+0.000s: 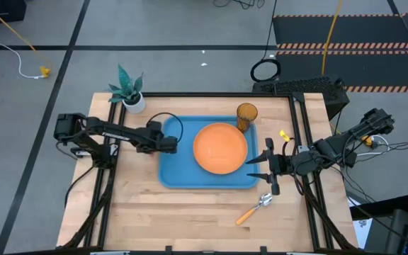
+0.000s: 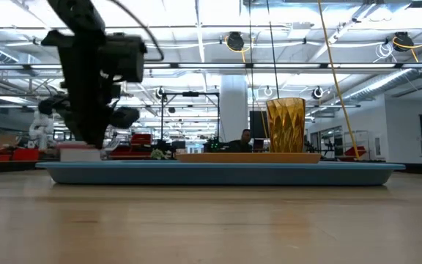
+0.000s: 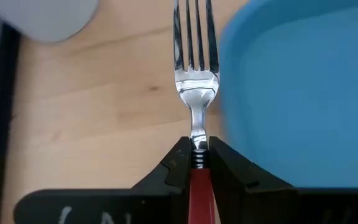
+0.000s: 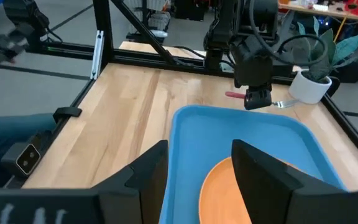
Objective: Pick and place plate/cup/fork/spoon on tray
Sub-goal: Put the red fork on the blue tray to the left side of the yellow plate
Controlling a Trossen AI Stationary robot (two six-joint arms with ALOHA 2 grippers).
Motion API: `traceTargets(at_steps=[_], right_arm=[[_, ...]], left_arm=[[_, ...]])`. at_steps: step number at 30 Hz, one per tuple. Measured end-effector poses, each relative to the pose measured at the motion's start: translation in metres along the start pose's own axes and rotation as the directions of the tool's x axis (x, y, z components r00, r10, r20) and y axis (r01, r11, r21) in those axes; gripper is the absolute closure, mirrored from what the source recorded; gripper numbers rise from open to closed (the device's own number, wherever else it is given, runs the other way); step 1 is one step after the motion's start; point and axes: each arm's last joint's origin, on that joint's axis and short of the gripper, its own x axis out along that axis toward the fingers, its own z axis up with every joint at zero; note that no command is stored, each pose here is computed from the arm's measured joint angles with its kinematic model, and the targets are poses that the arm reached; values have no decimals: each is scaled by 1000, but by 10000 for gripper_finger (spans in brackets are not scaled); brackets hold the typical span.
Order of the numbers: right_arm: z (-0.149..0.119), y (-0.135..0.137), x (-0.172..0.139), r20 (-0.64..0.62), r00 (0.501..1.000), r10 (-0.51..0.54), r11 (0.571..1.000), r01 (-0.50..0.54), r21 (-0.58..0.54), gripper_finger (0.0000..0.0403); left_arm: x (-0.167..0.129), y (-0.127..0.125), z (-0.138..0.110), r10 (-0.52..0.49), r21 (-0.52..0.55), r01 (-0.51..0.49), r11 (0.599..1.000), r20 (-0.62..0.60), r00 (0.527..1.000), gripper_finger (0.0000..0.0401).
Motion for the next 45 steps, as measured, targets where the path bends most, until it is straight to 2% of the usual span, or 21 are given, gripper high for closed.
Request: traceTargets(at_steps=[7,10,18,24,28,36,45], right_arm=[[0,0,0,0,1000,2,999,-2,-44,234],[0,0,0,0,1000,2,998,-2,-66,234],[0,1,0,-1,1000,8,998,-8,-59,234],[-1,6,-2,-5,999,35,997,-36,-70,234],[-2,9,-4,-9,999,53,993,-54,-107,234],[-2,10,-4,-10,998,59,984,-59,-170,234],[-2,10,-4,-8,998,59,984,-59,-169,234]], left_arm=[[-36,-24,13,-129,25,128,991,49,990,364],[-51,-31,10,-189,16,188,982,65,980,359],[-83,-48,-21,-369,-99,379,920,109,923,366],[-87,-67,-47,-460,-142,471,870,103,882,366],[-81,-79,-58,-483,-176,493,852,99,870,366],[-62,-93,-70,-452,-239,471,849,133,882,366],[-44,-117,-63,-362,-241,395,886,171,916,366]])
